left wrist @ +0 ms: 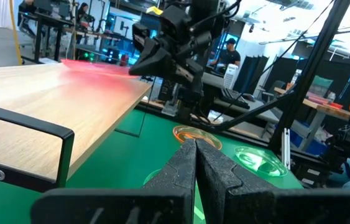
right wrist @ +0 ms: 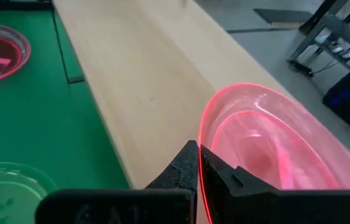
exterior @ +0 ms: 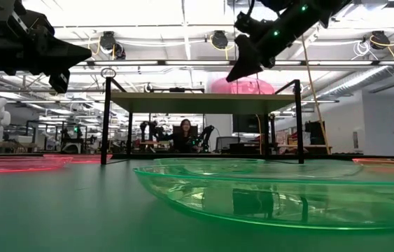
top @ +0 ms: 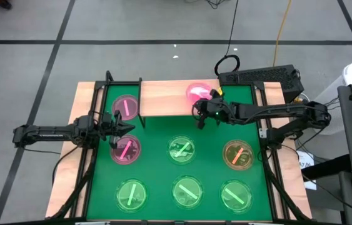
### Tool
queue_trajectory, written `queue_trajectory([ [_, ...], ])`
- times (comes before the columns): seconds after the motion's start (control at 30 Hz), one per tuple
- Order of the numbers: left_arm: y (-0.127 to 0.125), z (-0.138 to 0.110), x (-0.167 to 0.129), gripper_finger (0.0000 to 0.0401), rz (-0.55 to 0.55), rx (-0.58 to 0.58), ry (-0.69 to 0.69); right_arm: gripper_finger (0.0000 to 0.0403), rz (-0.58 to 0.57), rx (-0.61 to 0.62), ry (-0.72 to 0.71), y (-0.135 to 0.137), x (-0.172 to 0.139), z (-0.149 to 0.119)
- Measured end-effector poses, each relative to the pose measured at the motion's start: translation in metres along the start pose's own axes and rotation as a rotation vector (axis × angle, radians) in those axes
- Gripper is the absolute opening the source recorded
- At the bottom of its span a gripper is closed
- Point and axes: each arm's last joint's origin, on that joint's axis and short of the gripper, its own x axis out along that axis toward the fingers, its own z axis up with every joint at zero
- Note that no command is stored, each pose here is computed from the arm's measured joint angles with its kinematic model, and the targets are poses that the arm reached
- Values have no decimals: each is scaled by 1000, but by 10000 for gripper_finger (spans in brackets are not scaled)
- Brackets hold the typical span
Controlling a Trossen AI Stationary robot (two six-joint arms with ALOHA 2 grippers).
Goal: Place and stack plates onto a shelf
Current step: Put the right pink transparent plate on the shelf, then put the top green transparent plate on the shelf
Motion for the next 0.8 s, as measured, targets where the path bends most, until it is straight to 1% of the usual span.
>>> queue_trajectory([
  [0.17, 0, 0, 0, 15, 0, 0, 1, 0, 0, 14, 28, 1, 3, -4],
  [0.37, 0, 0, 0, 15, 0, 0, 0, 5, -2, 32, 27, 1, 3, -4],
  [0.47, 0, 0, 0, 15, 0, 0, 0, 21, -2, 33, 27, 1, 3, -4],
  [0.67, 0, 0, 0, 15, 0, 0, 0, 68, 0, 44, 21, 1, 3, -3],
  [0.8, 0, 0, 0, 15, 0, 0, 0, 90, 47, 56, -21, 3, 3, 1],
])
